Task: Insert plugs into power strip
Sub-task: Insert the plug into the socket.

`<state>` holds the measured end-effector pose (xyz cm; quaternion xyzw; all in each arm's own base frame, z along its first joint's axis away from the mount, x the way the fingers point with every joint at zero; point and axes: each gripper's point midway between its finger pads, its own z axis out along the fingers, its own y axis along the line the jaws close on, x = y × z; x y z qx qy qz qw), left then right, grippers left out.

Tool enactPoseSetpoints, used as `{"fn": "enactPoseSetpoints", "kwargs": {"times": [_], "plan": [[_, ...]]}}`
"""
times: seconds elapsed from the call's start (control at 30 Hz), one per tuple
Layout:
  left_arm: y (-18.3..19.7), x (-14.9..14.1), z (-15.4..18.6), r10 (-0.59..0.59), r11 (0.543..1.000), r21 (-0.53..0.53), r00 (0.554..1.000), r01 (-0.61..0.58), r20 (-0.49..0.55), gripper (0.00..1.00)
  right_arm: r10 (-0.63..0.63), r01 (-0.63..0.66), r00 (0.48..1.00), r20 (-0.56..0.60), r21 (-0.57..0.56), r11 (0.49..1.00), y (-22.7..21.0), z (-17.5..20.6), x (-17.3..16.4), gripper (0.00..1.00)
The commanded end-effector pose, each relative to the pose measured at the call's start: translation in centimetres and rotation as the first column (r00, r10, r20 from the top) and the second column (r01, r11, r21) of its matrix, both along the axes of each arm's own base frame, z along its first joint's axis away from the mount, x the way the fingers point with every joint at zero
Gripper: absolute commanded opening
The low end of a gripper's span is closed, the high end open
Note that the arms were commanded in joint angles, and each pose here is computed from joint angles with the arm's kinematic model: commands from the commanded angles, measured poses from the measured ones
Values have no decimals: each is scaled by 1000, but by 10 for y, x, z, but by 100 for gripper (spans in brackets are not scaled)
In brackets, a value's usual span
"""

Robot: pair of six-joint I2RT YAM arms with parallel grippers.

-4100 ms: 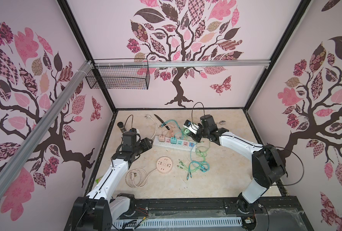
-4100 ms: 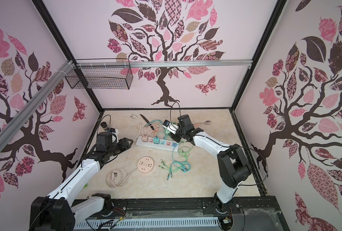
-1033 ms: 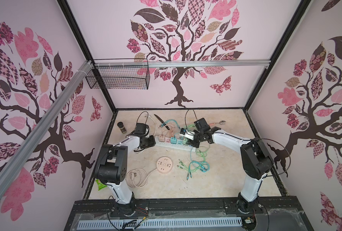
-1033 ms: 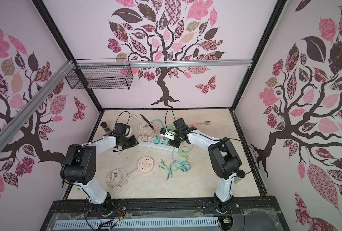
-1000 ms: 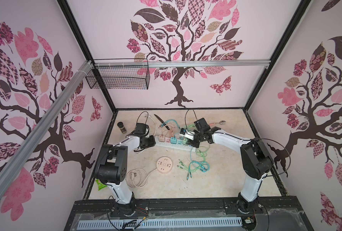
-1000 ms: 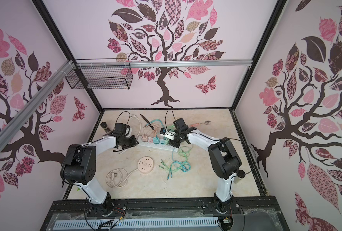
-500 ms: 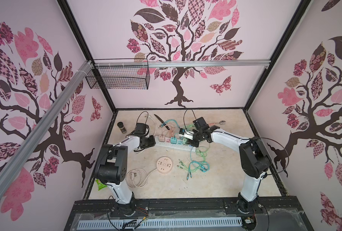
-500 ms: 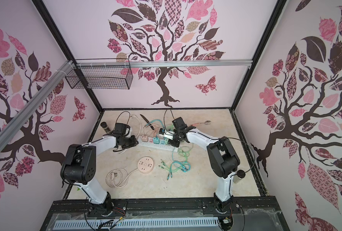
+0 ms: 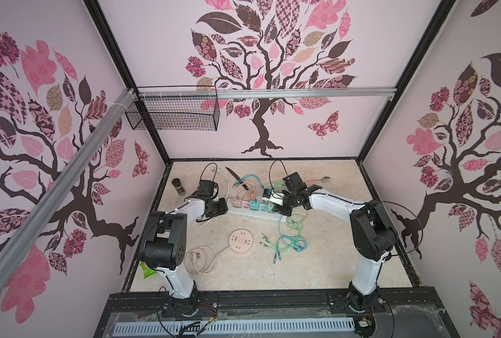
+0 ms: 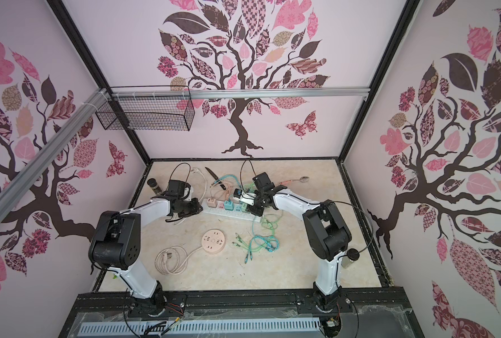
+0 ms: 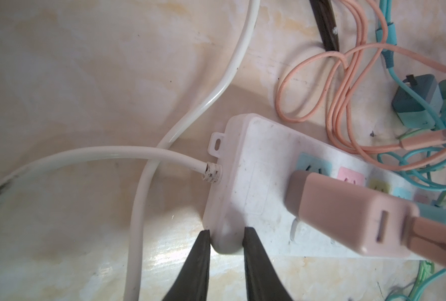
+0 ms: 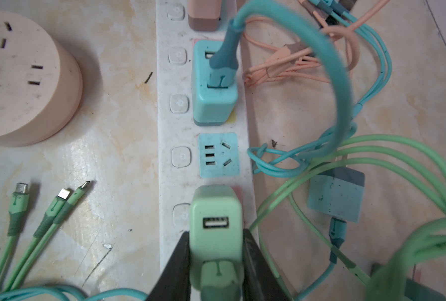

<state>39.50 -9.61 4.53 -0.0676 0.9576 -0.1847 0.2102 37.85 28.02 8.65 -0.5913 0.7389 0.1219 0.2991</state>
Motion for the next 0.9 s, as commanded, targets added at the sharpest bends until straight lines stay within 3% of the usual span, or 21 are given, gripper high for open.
{"fn": "enactPoseSetpoints", "kwargs": {"times": [0.0, 0.33, 0.87], "plan": [[3, 5, 3, 5, 1000, 21, 1000, -5, 1, 25, -7, 6, 999, -38, -27, 1000, -4, -12, -9, 10], [5, 4, 5, 10, 1000, 23, 1000, -11, 7, 25, -6, 5, 999, -36, -39, 999, -4, -16, -5, 10], [4, 5, 11, 18, 1000, 17, 1000, -18, 22, 25, -32, 18, 995, -91, -148, 989, -15, -52, -2, 9]]}}
